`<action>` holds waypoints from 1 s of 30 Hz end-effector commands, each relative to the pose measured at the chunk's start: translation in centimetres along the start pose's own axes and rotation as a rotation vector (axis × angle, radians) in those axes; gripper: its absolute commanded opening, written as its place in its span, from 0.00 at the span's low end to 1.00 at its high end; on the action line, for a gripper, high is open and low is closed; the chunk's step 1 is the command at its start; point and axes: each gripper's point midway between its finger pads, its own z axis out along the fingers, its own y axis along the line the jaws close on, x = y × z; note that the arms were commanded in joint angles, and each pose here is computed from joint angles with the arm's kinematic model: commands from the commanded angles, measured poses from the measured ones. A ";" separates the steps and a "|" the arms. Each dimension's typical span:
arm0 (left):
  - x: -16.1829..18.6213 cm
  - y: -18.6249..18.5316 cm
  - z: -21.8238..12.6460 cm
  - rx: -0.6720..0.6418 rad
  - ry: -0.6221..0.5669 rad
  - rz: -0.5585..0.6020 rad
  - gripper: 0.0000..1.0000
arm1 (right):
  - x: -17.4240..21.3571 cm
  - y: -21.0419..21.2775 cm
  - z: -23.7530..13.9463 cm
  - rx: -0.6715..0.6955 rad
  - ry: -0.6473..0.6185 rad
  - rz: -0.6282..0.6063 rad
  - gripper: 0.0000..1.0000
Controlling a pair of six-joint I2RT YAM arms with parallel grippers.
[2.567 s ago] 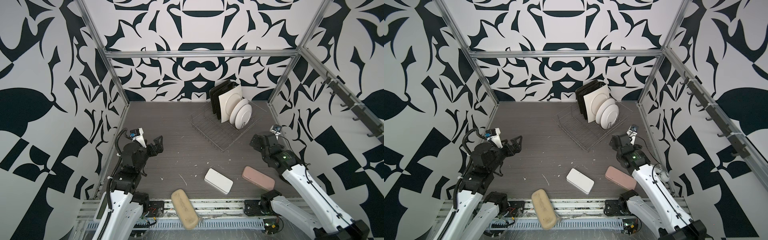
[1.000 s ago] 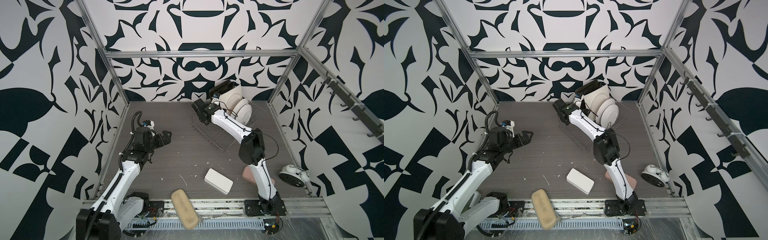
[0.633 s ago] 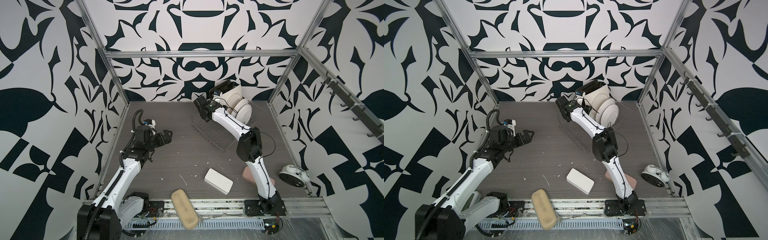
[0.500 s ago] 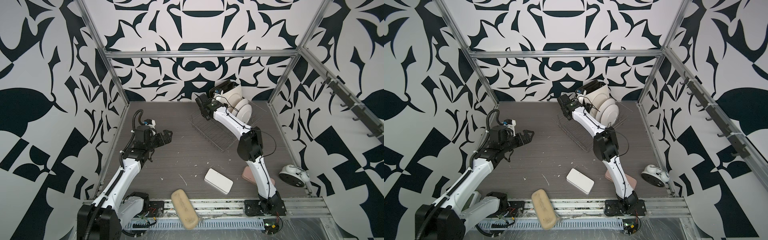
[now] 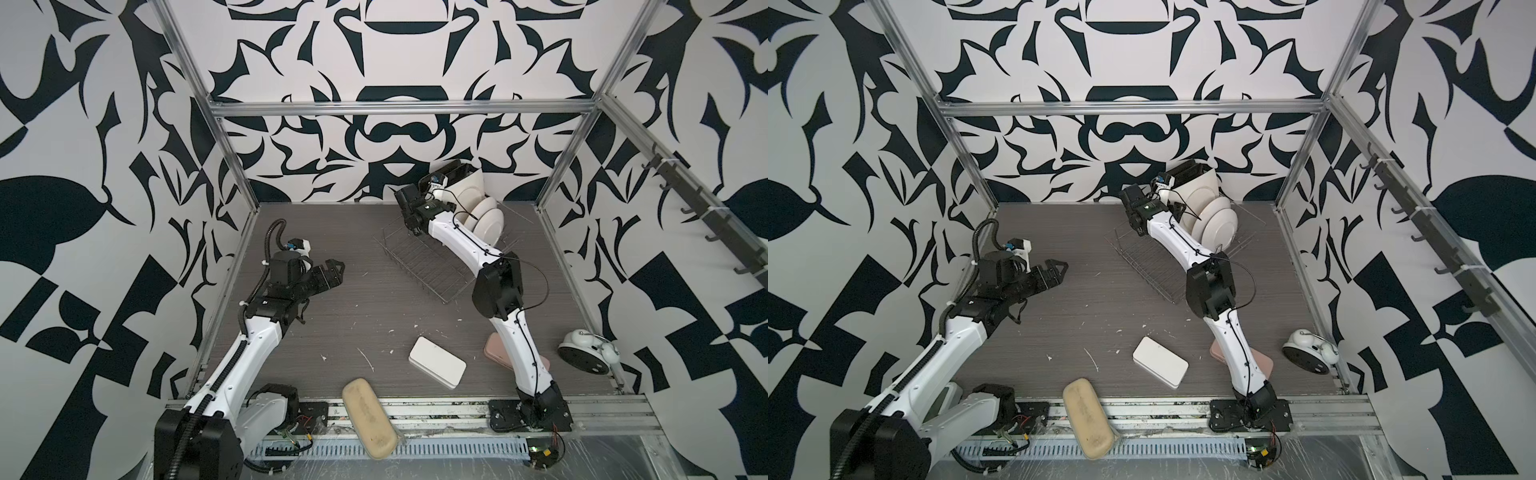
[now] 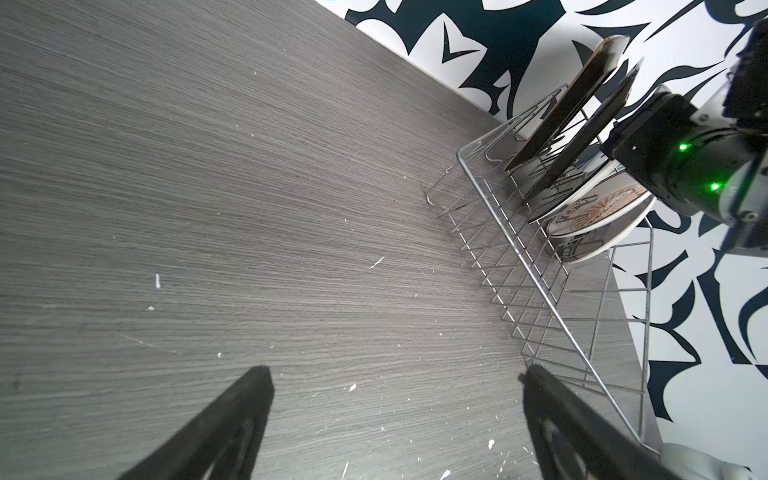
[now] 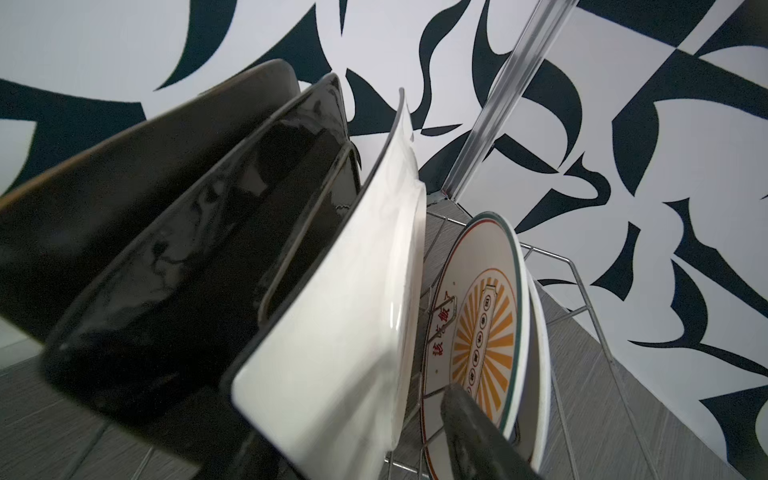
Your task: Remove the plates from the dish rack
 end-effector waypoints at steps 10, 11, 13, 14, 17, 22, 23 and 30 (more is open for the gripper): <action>-1.4 -1.3 -0.4 0.031 -0.021 0.008 0.97 | -3.0 -0.9 1.1 0.059 -0.086 0.113 0.57; -1.3 -1.3 -0.4 0.029 -0.019 0.008 0.97 | -3.0 -1.1 1.3 0.066 -0.089 0.120 0.57; -1.3 -1.2 -0.4 0.027 -0.016 0.008 0.97 | -3.0 -1.1 1.5 0.067 -0.089 0.140 0.55; -1.2 -1.2 -0.4 0.027 -0.016 0.005 0.97 | -2.8 -1.1 1.6 0.064 -0.086 0.148 0.54; -1.2 -1.1 -0.3 0.025 -0.013 0.005 0.97 | -2.7 -1.0 1.8 0.064 -0.086 0.168 0.53; -1.2 -1.1 -0.2 0.023 -0.012 0.004 0.96 | -1.6 -0.7 2.0 0.052 -0.066 0.189 0.50; -1.1 -1.0 -0.2 0.020 -0.010 0.005 0.96 | -1.3 -0.6 2.2 0.050 -0.060 0.188 0.50; -1.0 -0.9 0.0 0.016 -0.002 0.004 0.96 | -0.1 -0.7 2.5 0.060 -0.044 0.190 0.52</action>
